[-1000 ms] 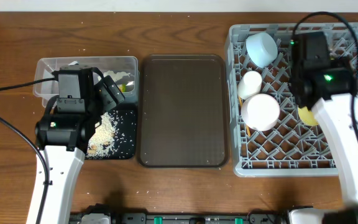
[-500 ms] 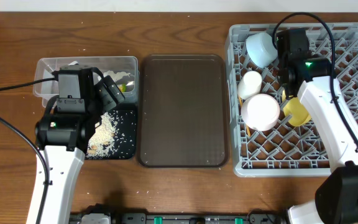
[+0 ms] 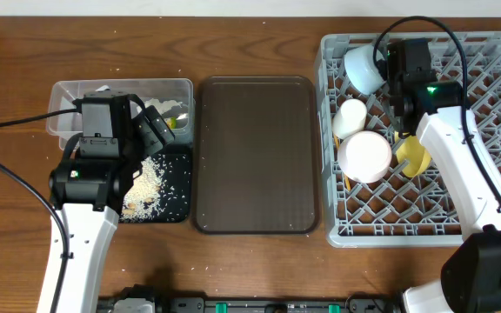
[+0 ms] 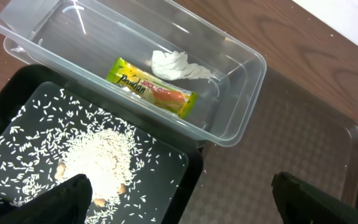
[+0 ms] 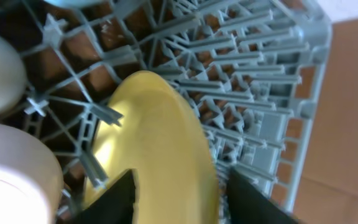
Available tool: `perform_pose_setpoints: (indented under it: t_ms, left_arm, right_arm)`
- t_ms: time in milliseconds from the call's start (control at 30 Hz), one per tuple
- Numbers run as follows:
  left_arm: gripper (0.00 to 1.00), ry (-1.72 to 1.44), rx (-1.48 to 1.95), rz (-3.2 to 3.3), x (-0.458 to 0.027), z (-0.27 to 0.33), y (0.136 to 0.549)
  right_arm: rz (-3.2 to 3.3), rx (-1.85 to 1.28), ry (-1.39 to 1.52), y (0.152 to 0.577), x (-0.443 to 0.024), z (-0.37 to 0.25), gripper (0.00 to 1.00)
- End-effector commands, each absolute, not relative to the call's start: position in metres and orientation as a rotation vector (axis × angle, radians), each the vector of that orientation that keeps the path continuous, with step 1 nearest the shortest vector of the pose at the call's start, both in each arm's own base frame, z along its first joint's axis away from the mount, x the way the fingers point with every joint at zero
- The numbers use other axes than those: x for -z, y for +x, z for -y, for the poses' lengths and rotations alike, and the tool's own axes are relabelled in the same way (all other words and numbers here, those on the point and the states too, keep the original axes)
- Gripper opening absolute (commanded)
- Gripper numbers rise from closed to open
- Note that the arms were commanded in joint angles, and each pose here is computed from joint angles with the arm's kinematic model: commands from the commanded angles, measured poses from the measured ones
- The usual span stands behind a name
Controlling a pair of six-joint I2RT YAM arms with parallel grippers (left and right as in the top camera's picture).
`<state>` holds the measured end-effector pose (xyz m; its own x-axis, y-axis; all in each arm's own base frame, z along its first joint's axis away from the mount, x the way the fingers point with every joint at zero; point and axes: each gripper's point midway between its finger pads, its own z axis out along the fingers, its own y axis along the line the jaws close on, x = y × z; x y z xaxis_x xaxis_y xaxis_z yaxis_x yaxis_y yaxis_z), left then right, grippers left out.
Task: Sort waste into correct bins and load items into the dishwasher rack
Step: 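Stand the yellow plate upright in the rack and release it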
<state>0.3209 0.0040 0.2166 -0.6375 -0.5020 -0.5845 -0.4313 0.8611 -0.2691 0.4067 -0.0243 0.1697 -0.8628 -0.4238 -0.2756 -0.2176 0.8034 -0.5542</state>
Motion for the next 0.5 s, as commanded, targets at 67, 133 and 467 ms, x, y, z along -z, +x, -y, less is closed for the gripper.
perform_pose_setpoints:
  t_ms: [67, 133, 467]
  left_arm:
    - [0.95, -0.669, 0.131, -2.336, -0.223, -0.006, 0.322]
    - [0.95, -0.669, 0.131, -2.336, -0.223, -0.006, 0.322]
    - [0.95, -0.669, 0.132, -2.336, -0.223, -0.006, 0.322]
  right_arm:
    - [-2.607, 0.679, -0.500, 0.407, -0.165, 0.015, 0.80]
    - [-2.603, 0.679, -0.498, 0.408, -0.165, 0.015, 0.86]
    - [-2.342, 0.528, -0.311, 0.430, -0.236, -0.006, 0.99]
